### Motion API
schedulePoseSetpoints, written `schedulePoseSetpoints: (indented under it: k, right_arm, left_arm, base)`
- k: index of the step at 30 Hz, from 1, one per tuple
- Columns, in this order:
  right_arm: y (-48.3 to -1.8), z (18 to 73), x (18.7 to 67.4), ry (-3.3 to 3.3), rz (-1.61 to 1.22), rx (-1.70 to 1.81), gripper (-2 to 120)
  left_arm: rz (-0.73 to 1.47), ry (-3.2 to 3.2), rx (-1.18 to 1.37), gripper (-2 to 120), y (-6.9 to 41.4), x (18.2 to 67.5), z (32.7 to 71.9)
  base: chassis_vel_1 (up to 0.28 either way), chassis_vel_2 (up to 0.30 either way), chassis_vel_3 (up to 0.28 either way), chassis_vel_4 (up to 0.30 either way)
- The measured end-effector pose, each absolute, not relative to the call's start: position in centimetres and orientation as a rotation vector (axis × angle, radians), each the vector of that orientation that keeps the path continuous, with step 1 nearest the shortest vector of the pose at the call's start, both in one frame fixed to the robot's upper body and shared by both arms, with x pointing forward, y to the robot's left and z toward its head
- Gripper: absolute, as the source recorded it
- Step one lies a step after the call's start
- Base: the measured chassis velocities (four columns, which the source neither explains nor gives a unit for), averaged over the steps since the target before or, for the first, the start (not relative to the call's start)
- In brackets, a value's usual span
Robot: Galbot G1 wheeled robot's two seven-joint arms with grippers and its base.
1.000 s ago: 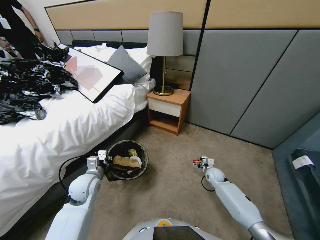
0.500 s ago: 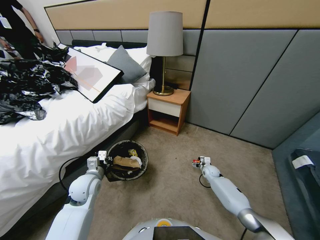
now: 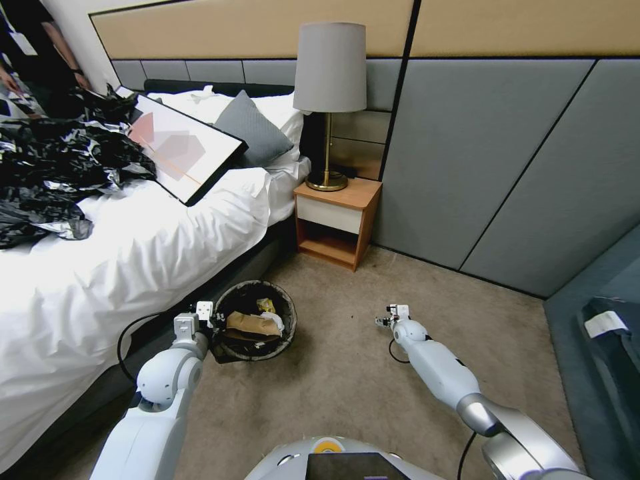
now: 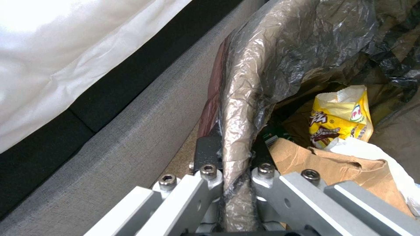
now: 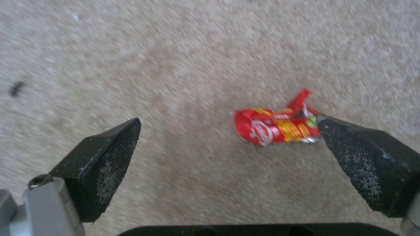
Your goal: Pick up the trash bin, then pick up the garbage from the floor and place it into the trash bin.
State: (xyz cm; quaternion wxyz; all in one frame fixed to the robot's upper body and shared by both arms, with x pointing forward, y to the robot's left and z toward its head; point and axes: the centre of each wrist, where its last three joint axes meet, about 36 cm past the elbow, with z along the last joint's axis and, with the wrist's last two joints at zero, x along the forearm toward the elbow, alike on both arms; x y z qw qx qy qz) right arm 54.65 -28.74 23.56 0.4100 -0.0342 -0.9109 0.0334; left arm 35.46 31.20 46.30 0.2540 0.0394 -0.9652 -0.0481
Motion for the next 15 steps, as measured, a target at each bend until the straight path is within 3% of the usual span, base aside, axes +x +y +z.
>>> schedulePoseSetpoints:
  k: [15]
  right_arm:
    - [-31.0, 21.8, 53.9, -2.263, 0.112, -0.119, 100]
  left_arm:
    - [-0.130, -2.620, 0.111, 0, 31.3, 35.3, 46.3]
  base:
    - [0.000, 0.000, 0.000, 0.000]
